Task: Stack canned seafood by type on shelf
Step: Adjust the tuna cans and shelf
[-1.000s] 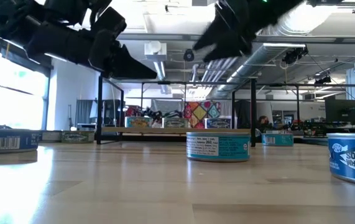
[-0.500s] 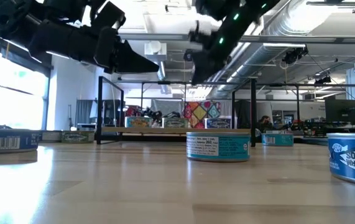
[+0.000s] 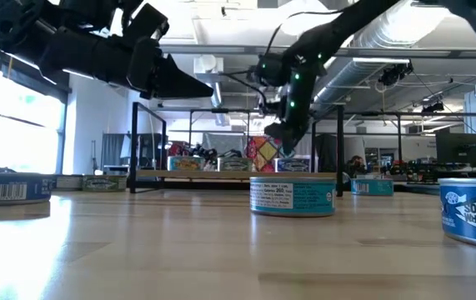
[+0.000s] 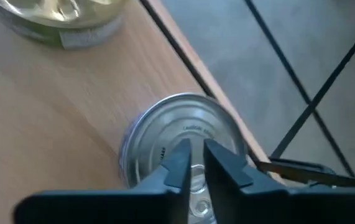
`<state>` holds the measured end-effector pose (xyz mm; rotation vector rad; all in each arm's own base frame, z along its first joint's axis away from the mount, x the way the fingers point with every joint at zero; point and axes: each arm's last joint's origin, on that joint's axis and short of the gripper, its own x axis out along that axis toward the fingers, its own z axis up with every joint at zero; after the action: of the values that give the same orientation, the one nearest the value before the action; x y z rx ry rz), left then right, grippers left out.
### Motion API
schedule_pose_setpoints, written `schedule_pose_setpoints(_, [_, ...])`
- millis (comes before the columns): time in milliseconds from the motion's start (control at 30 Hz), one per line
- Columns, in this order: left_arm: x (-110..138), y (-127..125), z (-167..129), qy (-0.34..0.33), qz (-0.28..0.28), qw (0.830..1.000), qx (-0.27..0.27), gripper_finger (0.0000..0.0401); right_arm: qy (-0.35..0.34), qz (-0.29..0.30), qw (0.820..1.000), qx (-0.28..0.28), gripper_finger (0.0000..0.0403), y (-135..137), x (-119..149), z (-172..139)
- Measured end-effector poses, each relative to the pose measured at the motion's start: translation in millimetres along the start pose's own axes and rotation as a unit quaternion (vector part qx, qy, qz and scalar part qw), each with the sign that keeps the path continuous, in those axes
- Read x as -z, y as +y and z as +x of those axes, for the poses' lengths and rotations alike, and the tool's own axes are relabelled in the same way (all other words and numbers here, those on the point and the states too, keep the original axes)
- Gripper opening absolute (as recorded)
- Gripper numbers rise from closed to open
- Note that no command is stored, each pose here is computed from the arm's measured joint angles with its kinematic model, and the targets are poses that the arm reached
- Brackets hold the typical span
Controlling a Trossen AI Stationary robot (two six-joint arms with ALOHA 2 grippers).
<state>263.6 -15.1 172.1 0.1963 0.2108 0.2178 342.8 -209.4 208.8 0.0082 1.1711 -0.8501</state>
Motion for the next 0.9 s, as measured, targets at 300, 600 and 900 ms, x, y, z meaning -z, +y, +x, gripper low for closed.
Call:
schedule_pose_setpoints(300, [-0.1, -2.1, -0.6, 0.0, -0.019, 1.0, 0.005, 0.0, 0.014, 0.011, 0.998, -0.062, 0.0008, 6.5, 2.3, 6.6])
schedule_pose_setpoints(600, [-0.2, -2.0, -0.6, 0.0, -0.025, 1.0, 0.005, 0.0, 0.001, 0.049, 0.997, -0.067, 0.0002, 7.0, -0.7, 6.4])
schedule_pose_setpoints(900, [-0.2, -2.0, -0.6, 0.0, -0.032, 0.999, 0.005, 0.0, 0.014, 0.065, 0.998, -0.012, 0.0002, -3.0, -9.3, -6.2])
